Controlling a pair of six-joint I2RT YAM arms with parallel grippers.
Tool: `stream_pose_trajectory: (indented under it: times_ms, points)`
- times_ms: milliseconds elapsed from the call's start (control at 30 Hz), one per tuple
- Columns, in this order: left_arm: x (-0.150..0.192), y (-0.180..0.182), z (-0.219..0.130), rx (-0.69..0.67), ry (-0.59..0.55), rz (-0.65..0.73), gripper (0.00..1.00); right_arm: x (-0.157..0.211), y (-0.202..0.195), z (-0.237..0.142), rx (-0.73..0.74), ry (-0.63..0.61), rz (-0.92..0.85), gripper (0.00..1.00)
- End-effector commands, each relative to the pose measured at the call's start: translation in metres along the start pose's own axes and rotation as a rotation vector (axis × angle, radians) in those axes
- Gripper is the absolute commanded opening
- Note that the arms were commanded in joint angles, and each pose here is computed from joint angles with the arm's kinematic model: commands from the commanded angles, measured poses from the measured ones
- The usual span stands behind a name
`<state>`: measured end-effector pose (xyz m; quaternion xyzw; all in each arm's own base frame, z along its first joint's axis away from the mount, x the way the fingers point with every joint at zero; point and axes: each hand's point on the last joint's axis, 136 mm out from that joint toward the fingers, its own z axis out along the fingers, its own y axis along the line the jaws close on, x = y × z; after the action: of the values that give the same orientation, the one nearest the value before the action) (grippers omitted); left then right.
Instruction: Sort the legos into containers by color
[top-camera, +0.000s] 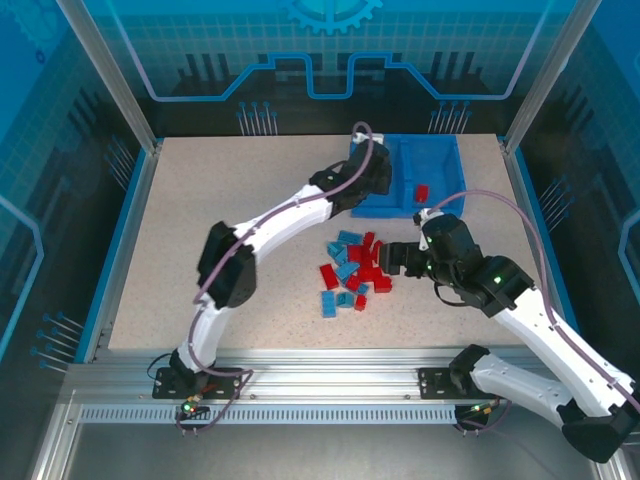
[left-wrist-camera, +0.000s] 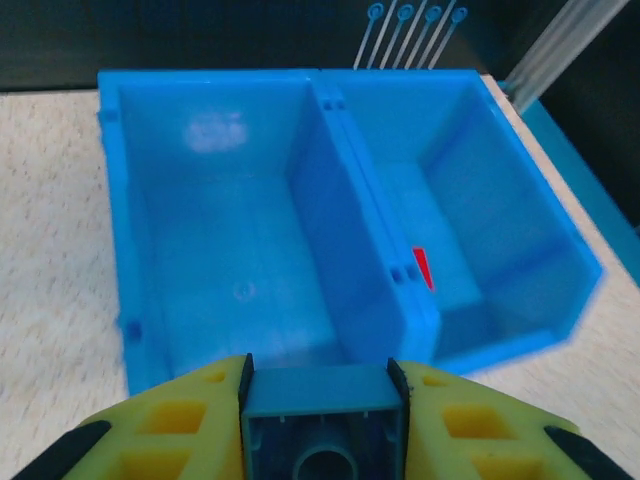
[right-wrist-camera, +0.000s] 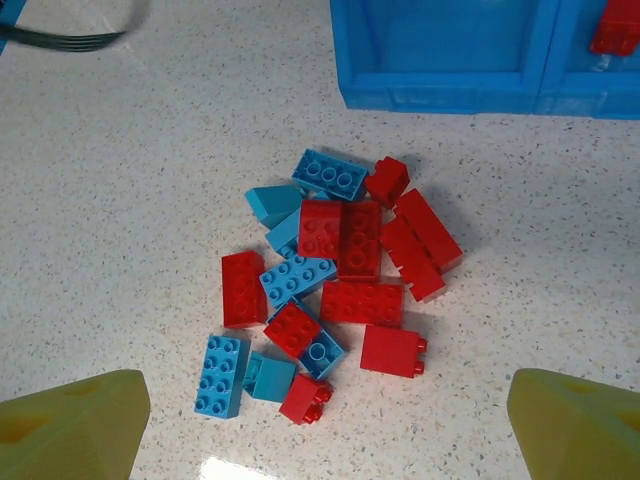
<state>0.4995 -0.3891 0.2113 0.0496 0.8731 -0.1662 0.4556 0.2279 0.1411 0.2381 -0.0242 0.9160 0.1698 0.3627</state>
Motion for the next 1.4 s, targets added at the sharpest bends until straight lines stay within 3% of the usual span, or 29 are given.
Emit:
stream_pose_trajectory:
  times_ms: [0, 167, 300, 400, 567, 733, 967, 1067, 1200, 1300, 1367]
  points:
    - [0.001, 0.007, 0.043, -0.055, -0.041, 0.055, 0.28, 0.003, -0.014, -0.007, 0.05, -0.012, 0.03, 0.94]
    - [0.004, 0.007, 0.077, -0.087, -0.063, 0.081, 0.34, 0.011, -0.021, -0.013, 0.052, -0.02, 0.046, 0.94]
    - [0.01, 0.006, 0.085, -0.077, -0.049, 0.067, 0.45, 0.015, -0.024, -0.016, 0.053, -0.023, 0.054, 0.94]
    - [0.006, 0.005, 0.081, -0.072, -0.047, 0.062, 0.53, 0.015, -0.025, -0.016, 0.055, -0.028, 0.06, 0.94]
    - [-0.013, 0.0, 0.052, -0.049, -0.056, 0.028, 0.57, 0.011, -0.023, -0.016, 0.055, -0.031, 0.053, 0.94]
    - [-0.05, -0.009, -0.028, 0.074, -0.12, -0.094, 0.57, 0.009, -0.025, -0.006, 0.082, -0.031, 0.001, 0.95]
    - [-0.036, 0.021, -0.165, 0.206, -0.184, -0.082, 0.59, 0.016, -0.014, 0.04, 0.074, 0.095, -0.1, 0.97]
    - [-0.015, 0.042, -0.22, 0.211, -0.169, 0.024, 0.59, 0.022, -0.014, 0.072, 0.096, 0.179, -0.089, 0.95]
    - [0.024, 0.064, -0.274, 0.238, -0.096, 0.235, 0.62, 0.022, -0.018, 0.116, 0.137, 0.263, -0.002, 0.79]
    - [0.064, 0.065, -0.304, 0.349, 0.0, 0.444, 0.76, 0.014, -0.022, 0.148, 0.166, 0.269, 0.063, 0.68]
    - [0.099, 0.062, -0.32, 0.467, 0.074, 0.587, 0.9, 0.008, -0.027, 0.167, 0.206, 0.267, 0.09, 0.64]
